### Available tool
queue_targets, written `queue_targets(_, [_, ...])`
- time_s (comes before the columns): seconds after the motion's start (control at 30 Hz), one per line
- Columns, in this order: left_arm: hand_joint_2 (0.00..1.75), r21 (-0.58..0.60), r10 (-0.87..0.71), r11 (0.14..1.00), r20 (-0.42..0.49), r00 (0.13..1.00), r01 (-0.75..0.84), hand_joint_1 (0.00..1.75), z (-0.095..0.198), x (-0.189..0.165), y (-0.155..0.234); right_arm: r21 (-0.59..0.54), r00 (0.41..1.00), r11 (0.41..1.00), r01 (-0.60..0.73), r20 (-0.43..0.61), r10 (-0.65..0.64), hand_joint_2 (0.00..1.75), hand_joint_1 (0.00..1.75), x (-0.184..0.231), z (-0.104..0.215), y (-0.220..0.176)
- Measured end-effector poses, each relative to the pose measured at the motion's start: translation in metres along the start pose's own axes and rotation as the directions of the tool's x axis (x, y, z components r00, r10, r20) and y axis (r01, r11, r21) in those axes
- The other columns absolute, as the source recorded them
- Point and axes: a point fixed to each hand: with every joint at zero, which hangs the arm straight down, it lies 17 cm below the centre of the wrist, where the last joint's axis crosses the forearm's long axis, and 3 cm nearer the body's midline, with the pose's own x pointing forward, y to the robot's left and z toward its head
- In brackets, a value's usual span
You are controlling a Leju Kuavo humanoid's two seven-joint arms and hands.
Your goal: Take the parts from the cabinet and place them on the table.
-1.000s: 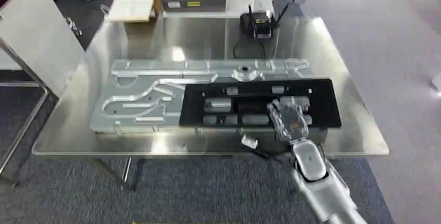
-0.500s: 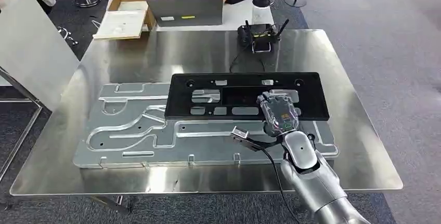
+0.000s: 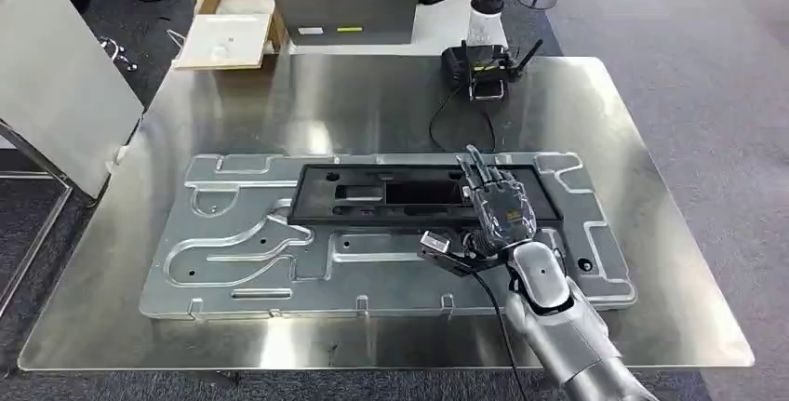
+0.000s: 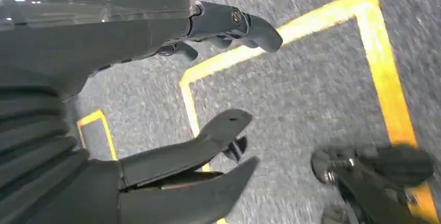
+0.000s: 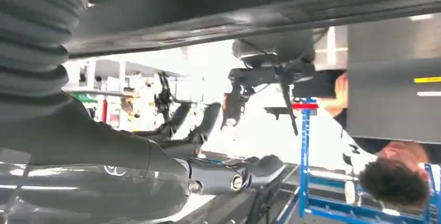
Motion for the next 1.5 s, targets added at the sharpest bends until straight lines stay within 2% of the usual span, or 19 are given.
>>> queue_targets(0.37, [0.00, -0.006, 0.006, 1.000, -0.003, 1.000, -0.006, 0.00, 0.000, -0.002, 0.000, 0.028, 0.999, 1.000, 0.014, -0.035, -0.013, 0.00, 0.00, -0.012, 0.018, 0.014])
queue_targets(0.87, [0.00, -0.019, 0.020, 1.000, -0.001, 1.000, -0.020, 0.00, 0.000, 0.001, -0.002, 0.054, 0.999, 0.998, 0.009, -0.035, -0.007, 0.00, 0.00, -0.018, 0.025, 0.019])
queue_targets(1.0, [0.00, -0.025, 0.024, 0.999, 0.002, 1.000, -0.024, 0.00, 0.001, 0.002, -0.006, 0.024, 1.000, 1.000, -0.020, -0.021, 0.021, 0.00, 0.00, -0.015, 0.021, 0.011])
queue_targets(1.03, [0.00, -0.025, 0.026, 0.999, 0.002, 1.000, -0.026, 0.00, 0.001, 0.002, -0.006, -0.001, 0.999, 0.999, -0.032, -0.014, 0.032, 1.75, 0.00, -0.013, 0.020, 0.005])
queue_targets(1.17, [0.00, -0.023, 0.029, 0.999, 0.000, 1.000, -0.029, 0.00, 0.001, 0.001, -0.005, -0.073, 0.997, 0.995, -0.067, 0.037, 0.070, 1.75, 0.00, 0.006, 0.018, -0.013])
queue_targets(1.37, [0.00, -0.018, 0.040, 0.999, -0.002, 0.999, -0.040, 0.00, 0.000, 0.002, -0.004, -0.227, 0.976, 0.970, -0.086, 0.175, 0.127, 1.75, 0.00, 0.069, 0.015, -0.061])
queue_targets(1.5, [0.00, -0.014, 0.043, 0.999, -0.003, 0.999, -0.043, 0.00, 0.000, 0.002, -0.003, -0.326, 0.958, 0.944, -0.042, 0.255, 0.130, 1.75, 0.00, 0.114, 0.018, -0.100])
